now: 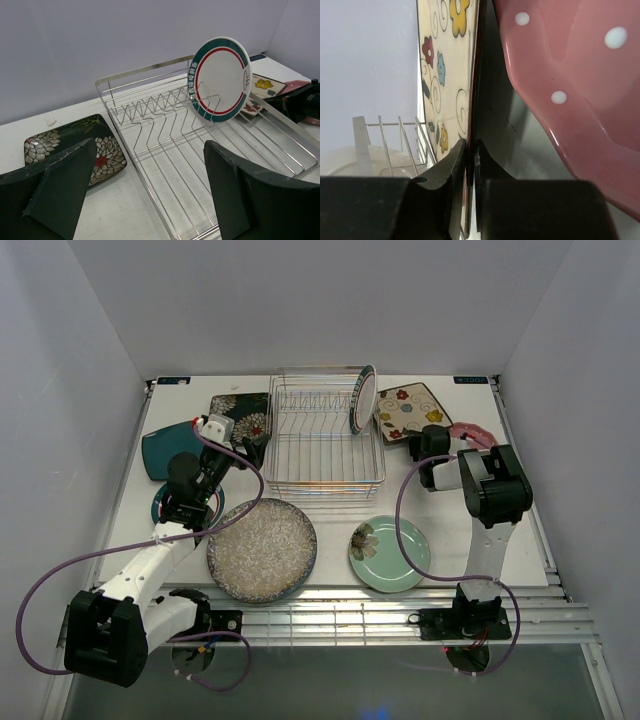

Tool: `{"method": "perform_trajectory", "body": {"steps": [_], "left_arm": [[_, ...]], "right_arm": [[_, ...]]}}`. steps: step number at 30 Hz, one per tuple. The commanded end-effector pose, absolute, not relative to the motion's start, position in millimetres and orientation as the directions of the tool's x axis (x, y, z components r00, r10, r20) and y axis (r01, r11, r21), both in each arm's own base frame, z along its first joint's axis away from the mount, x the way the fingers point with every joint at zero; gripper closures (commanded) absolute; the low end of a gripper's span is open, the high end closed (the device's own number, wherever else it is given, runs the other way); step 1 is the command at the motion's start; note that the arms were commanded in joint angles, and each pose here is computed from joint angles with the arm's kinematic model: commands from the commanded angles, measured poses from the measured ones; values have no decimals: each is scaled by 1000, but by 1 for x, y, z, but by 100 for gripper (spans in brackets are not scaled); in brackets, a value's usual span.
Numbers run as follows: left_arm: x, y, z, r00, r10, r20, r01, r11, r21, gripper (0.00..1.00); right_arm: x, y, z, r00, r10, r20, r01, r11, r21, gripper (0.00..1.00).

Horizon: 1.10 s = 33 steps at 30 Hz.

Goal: Load the plates into the dish rack
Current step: Pick up the plate from the corner of the board.

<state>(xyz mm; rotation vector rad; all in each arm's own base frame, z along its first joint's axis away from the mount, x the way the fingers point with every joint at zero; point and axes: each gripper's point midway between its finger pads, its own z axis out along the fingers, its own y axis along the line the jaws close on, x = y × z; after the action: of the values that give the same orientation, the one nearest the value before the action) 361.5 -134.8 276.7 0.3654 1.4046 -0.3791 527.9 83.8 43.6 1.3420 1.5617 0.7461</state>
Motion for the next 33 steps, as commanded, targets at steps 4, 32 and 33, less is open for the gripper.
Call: {"method": "perform_trajectory", "body": {"steps": [4, 32, 33], "left_arm": [[357, -134, 292, 173, -49, -984, 464, 885, 37, 2], [355, -134, 294, 178, -51, -983, 463, 886, 38, 2], [355, -133, 295, 180, -51, -982, 462, 886, 38, 2]], "right_arm": [[519, 61, 63, 95, 932, -350, 412, 283, 866, 92], [490, 27, 116, 171, 819, -548, 418, 443, 793, 92], [490, 26, 115, 170, 816, -552, 421, 446, 790, 92]]}}
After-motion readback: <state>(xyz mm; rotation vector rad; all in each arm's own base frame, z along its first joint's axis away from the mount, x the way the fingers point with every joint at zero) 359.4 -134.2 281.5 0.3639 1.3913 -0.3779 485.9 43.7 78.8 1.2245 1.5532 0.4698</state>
